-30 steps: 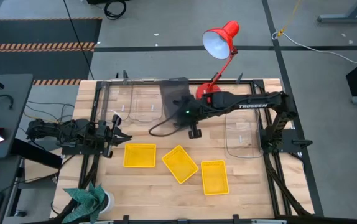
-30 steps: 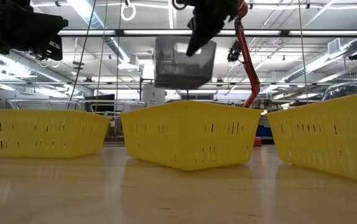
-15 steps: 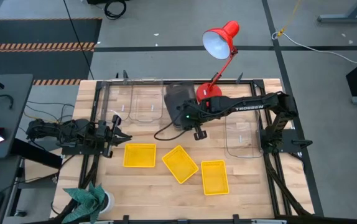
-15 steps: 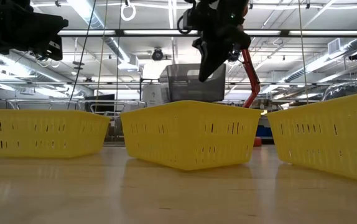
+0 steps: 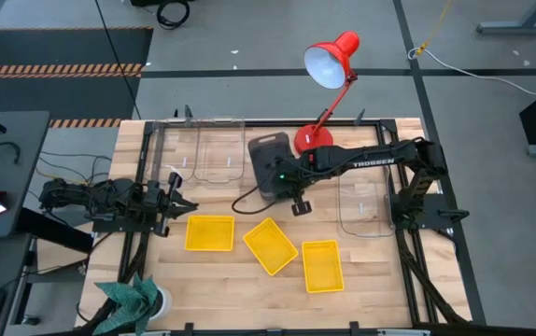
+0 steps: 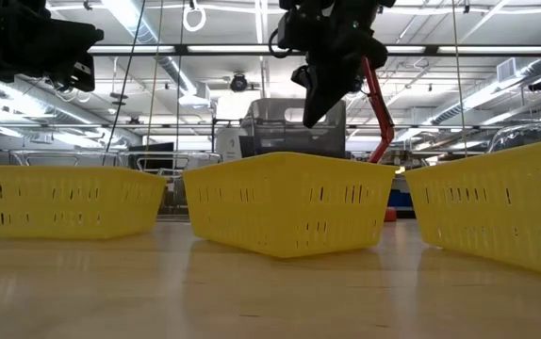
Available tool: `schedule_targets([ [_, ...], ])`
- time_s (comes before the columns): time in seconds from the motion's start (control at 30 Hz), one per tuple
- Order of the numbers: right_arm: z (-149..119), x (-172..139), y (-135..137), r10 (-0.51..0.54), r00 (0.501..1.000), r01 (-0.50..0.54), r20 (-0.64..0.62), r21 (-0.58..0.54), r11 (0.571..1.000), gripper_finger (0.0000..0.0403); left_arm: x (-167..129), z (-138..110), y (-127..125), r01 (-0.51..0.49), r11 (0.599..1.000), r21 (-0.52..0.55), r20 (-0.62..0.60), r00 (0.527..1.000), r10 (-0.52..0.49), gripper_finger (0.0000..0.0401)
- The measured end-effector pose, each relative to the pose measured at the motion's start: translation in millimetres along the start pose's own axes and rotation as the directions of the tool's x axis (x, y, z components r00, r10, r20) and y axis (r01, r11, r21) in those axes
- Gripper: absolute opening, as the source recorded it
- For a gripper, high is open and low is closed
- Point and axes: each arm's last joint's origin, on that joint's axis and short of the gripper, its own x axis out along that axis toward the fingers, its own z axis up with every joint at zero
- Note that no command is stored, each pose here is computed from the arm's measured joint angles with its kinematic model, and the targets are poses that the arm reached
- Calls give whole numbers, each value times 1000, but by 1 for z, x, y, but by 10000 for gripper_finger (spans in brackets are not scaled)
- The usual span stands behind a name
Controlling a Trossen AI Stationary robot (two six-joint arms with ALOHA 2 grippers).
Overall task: Stack baskets by color
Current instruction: Stack the top black bin on the stacked black bins
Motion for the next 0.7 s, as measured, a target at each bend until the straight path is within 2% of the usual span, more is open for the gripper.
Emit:
schedule_targets([
  [0.17,0,0,-1,-2,1000,2,6,90,996,29,0,0,0,0,1000,0,0,1000,0,26],
  [0.37,-1,0,-6,-5,1000,4,6,207,978,79,0,0,0,0,1000,0,0,1000,0,31],
  [0.53,1,-1,-8,-14,1000,8,23,224,975,117,0,0,0,0,1000,0,1,1000,0,36],
  [0.7,13,-20,-9,-44,998,29,53,247,968,130,0,0,0,0,1000,0,0,1000,0,33],
])
